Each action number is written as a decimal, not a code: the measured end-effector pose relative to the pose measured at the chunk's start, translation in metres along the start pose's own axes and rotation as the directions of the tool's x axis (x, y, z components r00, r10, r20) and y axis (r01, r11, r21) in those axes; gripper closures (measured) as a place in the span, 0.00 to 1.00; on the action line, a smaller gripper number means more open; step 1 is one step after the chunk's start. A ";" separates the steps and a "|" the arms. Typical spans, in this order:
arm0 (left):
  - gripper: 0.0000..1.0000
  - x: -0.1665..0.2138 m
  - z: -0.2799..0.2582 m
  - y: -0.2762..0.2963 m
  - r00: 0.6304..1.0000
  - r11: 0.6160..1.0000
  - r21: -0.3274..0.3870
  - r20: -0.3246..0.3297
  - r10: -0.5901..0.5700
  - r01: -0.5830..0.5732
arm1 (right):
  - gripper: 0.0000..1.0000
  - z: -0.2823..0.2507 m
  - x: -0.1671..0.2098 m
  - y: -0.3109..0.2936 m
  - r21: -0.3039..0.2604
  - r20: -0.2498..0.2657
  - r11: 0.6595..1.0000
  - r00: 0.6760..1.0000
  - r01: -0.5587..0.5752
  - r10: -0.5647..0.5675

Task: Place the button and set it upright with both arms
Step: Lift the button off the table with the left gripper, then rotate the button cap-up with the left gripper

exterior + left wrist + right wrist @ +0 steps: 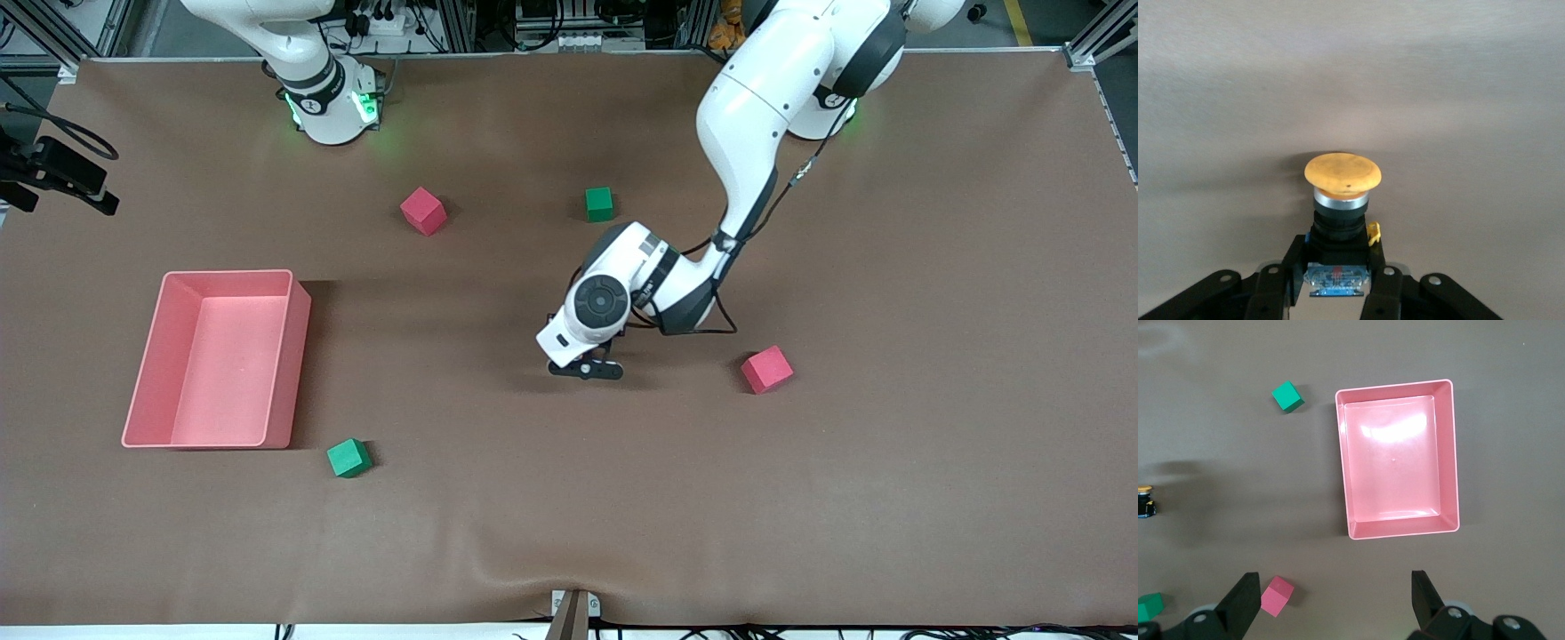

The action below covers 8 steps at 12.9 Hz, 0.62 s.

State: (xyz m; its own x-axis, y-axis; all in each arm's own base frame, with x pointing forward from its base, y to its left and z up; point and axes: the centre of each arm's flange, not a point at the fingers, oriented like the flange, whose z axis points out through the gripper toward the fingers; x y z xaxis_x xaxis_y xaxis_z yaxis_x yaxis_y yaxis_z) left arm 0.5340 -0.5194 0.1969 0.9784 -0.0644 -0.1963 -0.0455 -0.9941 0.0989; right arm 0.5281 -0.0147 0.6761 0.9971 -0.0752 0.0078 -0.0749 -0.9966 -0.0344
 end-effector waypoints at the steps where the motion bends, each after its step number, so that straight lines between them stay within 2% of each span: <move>1: 0.59 -0.005 -0.012 0.010 1.000 1.000 -0.007 -0.019 -0.003 0.003 | 0.00 0.000 0.000 0.000 0.000 0.001 1.000 1.000 0.000 0.000; 4: 0.59 -0.014 -0.068 0.025 0.990 0.999 0.032 -0.141 0.029 -0.025 | 0.00 0.000 -0.001 0.000 0.000 0.005 1.000 1.000 0.000 0.000; 6: 0.59 -0.030 -0.100 0.038 0.973 0.997 0.078 -0.231 -0.002 0.020 | 0.00 0.001 -0.001 0.001 0.000 0.007 1.000 1.000 -0.001 0.001; 8: 0.59 -0.061 -0.103 0.070 0.933 0.986 0.119 -0.353 -0.068 0.117 | 0.00 0.001 -0.001 0.001 0.000 0.007 1.000 1.000 -0.002 0.002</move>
State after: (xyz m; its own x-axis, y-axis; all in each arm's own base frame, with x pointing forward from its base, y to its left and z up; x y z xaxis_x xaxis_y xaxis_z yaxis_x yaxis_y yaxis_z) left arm 0.4919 -0.5758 0.3164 0.9872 0.0388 0.1550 0.0458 -0.9981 -0.0419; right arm 0.5273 -0.0156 0.6755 0.9971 -0.0765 0.0006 -0.0765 -0.9965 -0.0342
